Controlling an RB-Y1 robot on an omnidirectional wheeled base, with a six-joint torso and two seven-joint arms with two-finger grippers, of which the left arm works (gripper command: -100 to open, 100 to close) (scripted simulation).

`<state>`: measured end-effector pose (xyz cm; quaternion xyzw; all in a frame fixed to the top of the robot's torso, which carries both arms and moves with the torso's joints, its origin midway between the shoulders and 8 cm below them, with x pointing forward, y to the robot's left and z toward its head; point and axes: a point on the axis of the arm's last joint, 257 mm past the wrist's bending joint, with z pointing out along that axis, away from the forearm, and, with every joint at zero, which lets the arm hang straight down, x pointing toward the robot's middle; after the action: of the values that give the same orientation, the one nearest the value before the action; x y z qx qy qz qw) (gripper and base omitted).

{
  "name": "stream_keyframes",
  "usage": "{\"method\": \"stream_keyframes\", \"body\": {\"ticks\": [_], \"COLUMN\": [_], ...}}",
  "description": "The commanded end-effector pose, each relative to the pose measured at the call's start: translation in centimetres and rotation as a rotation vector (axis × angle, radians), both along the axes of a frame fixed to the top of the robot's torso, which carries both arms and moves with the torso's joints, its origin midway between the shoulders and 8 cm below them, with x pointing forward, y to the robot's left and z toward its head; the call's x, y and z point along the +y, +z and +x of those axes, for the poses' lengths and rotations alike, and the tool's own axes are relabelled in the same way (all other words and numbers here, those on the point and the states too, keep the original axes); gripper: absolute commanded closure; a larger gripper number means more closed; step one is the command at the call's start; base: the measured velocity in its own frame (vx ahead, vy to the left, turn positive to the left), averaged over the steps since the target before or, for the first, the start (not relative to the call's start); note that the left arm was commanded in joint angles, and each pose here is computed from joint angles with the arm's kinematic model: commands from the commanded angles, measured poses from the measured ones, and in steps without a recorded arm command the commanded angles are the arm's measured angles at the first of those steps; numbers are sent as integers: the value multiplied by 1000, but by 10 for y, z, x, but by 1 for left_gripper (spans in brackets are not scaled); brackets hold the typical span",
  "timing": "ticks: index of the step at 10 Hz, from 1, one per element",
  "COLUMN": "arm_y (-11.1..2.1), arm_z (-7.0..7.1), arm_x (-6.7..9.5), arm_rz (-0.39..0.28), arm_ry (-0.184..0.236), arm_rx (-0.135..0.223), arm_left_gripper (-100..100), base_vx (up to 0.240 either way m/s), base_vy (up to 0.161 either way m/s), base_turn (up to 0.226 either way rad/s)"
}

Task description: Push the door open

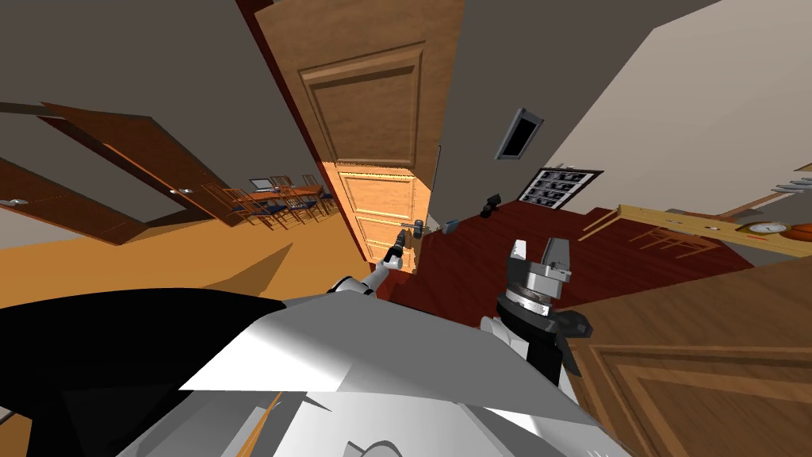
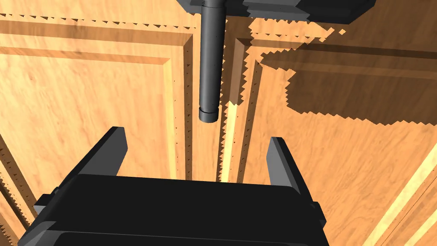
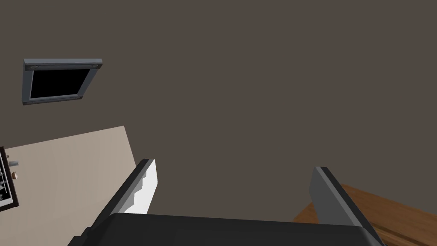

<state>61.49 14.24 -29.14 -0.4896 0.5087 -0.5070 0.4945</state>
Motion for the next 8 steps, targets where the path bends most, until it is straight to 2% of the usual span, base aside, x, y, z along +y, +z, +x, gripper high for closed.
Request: {"method": "stream_keyframes", "body": {"ticks": [1, 2, 3, 6, 8], "arm_y": [-1, -1, -1, 1, 2], "arm_z": [0, 0, 1, 4, 6], "arm_x": [-6, -5, 3, 24, 39], "arm_rz": [-5, -3, 9, 39, 60], "arm_ry": [-3, -3, 4, 21, 36], "arm_rx": [2, 3, 0, -6, -11], "arm_left_gripper": [-100, -100, -100, -100, -100], "base_vx": [-105, -45, 55, 158, 205], "base_vy": [-149, -74, 84, 140, 55], "base_turn": [8, 7, 1, -11, -27]}}
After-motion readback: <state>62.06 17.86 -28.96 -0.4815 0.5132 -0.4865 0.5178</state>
